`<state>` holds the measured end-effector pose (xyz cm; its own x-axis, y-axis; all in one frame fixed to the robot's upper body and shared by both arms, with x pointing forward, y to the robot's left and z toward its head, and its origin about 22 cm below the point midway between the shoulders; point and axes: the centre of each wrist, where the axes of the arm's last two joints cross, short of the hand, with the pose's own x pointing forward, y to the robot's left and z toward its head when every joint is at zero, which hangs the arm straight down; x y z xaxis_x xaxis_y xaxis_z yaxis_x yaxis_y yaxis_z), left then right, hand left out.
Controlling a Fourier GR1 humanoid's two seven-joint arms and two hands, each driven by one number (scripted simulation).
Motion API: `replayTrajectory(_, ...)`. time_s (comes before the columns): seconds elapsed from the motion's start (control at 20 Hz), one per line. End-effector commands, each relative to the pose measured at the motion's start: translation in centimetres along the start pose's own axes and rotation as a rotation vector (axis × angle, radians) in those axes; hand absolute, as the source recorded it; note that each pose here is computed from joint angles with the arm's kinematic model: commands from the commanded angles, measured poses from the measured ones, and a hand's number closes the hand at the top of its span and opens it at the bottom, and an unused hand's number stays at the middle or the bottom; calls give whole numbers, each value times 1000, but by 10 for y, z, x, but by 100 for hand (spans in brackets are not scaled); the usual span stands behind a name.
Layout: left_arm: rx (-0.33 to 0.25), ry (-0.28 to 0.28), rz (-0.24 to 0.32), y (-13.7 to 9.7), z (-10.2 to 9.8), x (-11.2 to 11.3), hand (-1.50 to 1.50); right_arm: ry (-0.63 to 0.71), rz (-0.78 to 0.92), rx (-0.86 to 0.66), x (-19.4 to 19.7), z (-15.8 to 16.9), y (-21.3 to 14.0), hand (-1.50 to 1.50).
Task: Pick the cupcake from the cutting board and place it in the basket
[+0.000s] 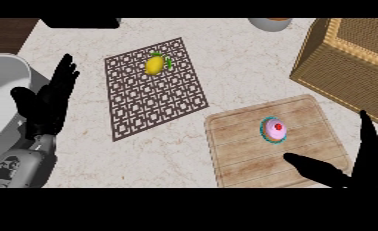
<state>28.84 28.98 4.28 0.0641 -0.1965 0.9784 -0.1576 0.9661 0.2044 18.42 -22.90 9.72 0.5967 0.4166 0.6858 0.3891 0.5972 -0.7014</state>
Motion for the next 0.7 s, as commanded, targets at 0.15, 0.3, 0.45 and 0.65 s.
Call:
replayTrajectory(0.15,0,-18,18,5,-5,-1,0,141,5,-51,8,14,45,-150)
replayTrajectory(0.3,12,2,-7,3,0,1,0,154,28,-77,14,13,50,-150)
replayTrajectory(0.45,14,-2,21,12,2,10,0,143,36,-92,6,16,59,-150)
replayTrajectory(0.65,7,-13,3,4,-8,10,0,118,5,-87,16,15,75,-150)
